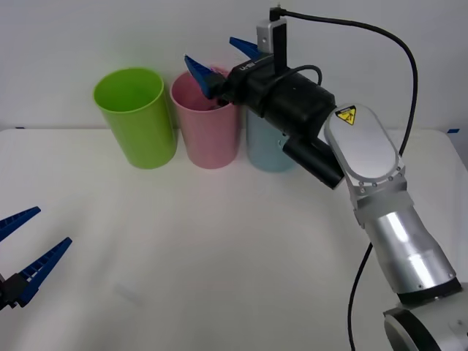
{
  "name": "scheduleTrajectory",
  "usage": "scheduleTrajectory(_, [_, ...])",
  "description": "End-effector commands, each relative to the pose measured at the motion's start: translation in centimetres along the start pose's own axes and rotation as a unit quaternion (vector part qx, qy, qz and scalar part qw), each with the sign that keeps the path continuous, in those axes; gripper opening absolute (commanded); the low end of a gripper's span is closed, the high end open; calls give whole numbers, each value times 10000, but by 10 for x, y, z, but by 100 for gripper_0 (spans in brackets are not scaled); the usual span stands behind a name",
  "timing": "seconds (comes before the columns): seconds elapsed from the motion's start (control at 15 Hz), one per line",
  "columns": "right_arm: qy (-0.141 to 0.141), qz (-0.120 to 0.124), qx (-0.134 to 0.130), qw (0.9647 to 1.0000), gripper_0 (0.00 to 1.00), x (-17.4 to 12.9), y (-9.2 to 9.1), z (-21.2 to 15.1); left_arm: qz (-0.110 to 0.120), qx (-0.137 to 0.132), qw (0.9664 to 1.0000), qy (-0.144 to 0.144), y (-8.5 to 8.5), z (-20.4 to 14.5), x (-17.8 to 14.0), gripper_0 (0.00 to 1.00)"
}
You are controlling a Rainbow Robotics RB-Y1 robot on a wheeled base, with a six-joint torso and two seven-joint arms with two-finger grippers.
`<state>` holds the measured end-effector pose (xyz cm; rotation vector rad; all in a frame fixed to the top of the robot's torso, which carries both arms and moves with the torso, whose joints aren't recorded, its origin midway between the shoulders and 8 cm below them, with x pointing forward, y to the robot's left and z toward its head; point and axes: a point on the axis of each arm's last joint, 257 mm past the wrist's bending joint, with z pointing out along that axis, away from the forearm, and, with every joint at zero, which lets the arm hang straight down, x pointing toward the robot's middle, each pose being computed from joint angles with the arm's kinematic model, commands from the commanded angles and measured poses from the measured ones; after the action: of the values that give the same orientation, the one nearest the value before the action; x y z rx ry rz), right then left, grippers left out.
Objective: Grasp the object on the table and drop it into the matching bin: aluminum can to the light blue bin, PET bottle to the pink bin.
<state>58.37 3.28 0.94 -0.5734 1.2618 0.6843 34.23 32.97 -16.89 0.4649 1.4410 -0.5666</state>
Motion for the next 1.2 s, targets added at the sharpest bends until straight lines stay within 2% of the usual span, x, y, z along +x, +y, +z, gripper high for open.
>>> scheduleTrajectory(0.07, [-24, -61, -218, 9997, 100, 3, 21, -34, 0, 0, 10000, 0, 0, 0, 0, 100])
scheduleTrajectory(0.27, [15, -81, -476, 9988, 100, 9, 47, -78, 0, 0, 10000, 0, 0, 0, 0, 100])
scheduleTrajectory(0.47, [191, -100, -716, 9972, 100, 20, 68, -121, 0, 0, 10000, 0, 0, 0, 0, 100])
scheduleTrajectory(0.67, [426, -118, -825, 9956, 100, 34, 84, -167, 0, 0, 10000, 0, 0, 0, 0, 100])
scheduleTrajectory(0.8, [513, -321, -884, 9942, 100, 40, 87, -190, 0, 0, 10000, 0, 0, 0, 0, 100])
scheduleTrajectory(1.0, [767, -576, -1060, 9897, 100, 58, 85, -225, 0, 0, 10000, 0, 0, 0, 0, 100])
scheduleTrajectory(1.2, [954, -786, -1010, 9872, 100, 72, 77, -253, 0, 0, 10000, 0, 0, 0, 0, 100])
